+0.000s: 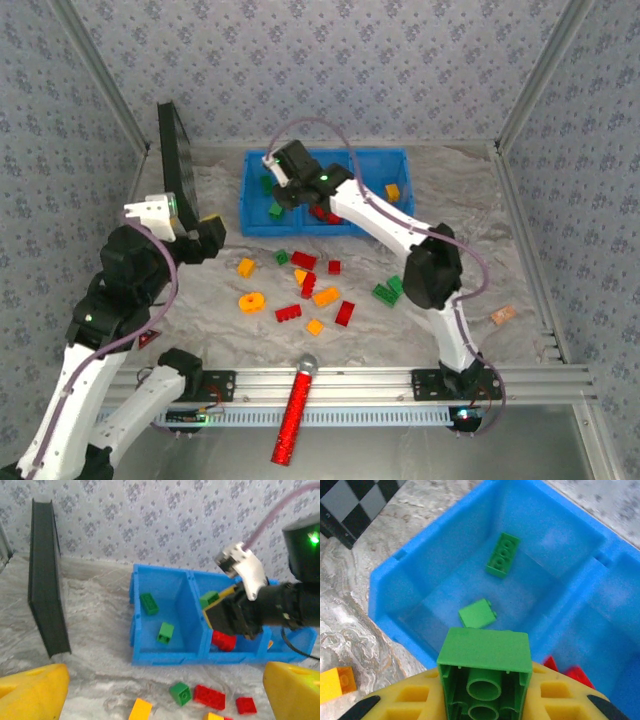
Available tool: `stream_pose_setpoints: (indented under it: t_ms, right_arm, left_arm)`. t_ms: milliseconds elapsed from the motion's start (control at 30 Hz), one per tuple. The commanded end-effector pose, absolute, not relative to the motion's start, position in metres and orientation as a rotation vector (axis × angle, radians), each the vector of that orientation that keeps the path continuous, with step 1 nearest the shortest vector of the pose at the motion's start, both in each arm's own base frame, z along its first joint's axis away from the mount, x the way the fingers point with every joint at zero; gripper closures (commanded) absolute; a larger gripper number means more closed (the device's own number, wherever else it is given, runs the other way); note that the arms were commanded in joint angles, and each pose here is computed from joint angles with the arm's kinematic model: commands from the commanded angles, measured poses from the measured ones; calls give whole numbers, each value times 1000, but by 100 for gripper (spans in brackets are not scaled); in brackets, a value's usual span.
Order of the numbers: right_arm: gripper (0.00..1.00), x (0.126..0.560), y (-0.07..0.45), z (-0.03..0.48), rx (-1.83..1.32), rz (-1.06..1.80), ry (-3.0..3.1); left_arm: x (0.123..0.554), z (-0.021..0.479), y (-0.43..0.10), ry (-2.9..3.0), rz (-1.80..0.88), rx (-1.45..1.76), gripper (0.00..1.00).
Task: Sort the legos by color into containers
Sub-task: Place the lego in the container.
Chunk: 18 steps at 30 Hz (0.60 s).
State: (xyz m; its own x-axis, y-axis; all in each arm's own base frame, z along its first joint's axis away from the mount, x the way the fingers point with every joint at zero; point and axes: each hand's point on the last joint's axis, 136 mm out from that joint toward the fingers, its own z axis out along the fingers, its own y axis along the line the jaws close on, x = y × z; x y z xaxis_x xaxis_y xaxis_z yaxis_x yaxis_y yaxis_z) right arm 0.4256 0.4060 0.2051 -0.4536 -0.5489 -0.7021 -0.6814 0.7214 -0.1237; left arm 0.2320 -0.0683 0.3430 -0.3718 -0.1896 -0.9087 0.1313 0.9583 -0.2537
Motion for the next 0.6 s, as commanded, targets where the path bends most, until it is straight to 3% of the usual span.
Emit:
stream_pose_setpoints:
  t_ms: [0,200,567]
  right_arm:
    - [73,424,428,203,-1095,219,2099]
    - [73,434,458,164,-1188,286,2069]
    - [72,453,458,107,-1234,240,2127]
  left_arm:
    - [214,320,-62,2028,-285,9,1]
    - [192,297,-60,2102,-319,14,1]
    - [179,273,-69,2248,-380,17,1]
